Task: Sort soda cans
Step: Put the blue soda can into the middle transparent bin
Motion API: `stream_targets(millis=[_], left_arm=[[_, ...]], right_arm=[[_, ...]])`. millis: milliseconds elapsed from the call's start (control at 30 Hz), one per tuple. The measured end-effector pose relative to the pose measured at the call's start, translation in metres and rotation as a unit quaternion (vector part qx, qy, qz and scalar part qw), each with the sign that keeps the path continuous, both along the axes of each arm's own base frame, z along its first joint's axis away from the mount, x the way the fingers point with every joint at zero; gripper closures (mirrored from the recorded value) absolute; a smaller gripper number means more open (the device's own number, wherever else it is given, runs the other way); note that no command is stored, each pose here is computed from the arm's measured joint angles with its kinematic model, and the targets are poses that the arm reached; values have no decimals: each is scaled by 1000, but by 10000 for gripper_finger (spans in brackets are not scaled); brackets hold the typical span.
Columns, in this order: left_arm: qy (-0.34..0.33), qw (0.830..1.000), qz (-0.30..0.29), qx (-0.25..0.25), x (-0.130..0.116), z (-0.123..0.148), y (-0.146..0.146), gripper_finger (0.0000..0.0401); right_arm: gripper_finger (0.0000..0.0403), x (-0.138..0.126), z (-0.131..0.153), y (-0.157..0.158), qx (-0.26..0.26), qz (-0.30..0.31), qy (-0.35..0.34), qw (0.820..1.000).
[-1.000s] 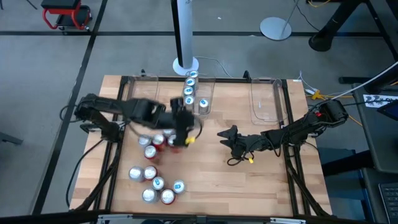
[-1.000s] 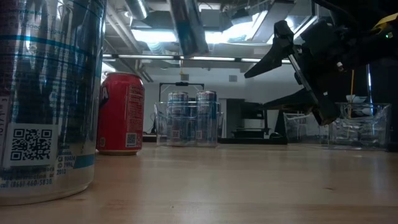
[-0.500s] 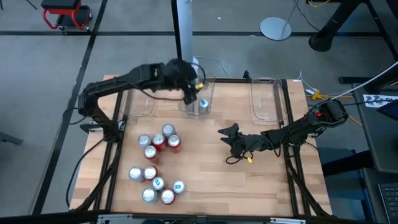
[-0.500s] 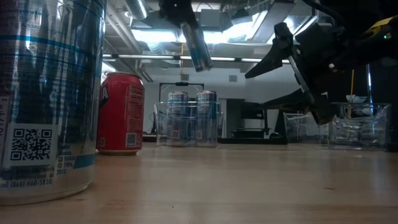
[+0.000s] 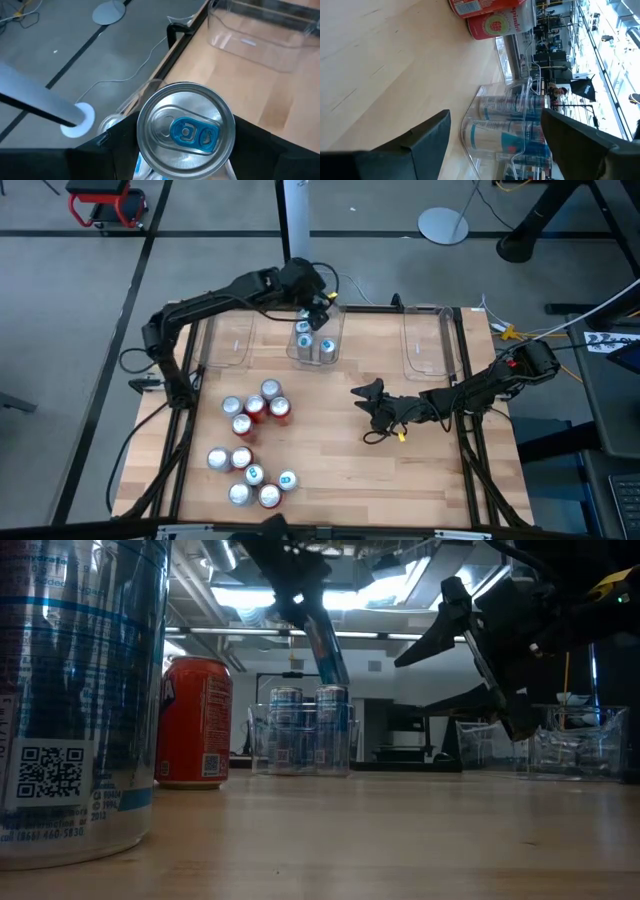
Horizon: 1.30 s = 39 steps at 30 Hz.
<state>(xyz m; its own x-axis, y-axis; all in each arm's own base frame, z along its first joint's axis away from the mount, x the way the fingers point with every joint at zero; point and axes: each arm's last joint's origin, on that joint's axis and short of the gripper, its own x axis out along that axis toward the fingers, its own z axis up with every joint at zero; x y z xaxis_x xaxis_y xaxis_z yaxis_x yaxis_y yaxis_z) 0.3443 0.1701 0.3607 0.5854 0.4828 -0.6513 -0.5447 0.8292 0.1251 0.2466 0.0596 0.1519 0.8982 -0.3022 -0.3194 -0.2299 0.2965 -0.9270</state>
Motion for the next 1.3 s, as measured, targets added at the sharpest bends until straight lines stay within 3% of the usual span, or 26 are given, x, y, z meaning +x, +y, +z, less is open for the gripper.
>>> stream_targets(millis=[333, 600, 967, 1300], left_arm=[[25, 998, 54, -33, 21, -55, 47, 164], [17, 994, 82, -69, 27, -82, 67, 164], [16, 991, 81, -106, 39, -107, 73, 164], [24, 992, 75, -101, 41, -113, 74, 163]], right_arm=[[93, 0, -1, 0, -2, 0, 4, 1000], [93, 0, -1, 0, -3, 2, 6, 1000], [93, -1, -3, 0, -5, -2, 15, 1000], [93, -1, -3, 0, -4, -2, 17, 1000]])
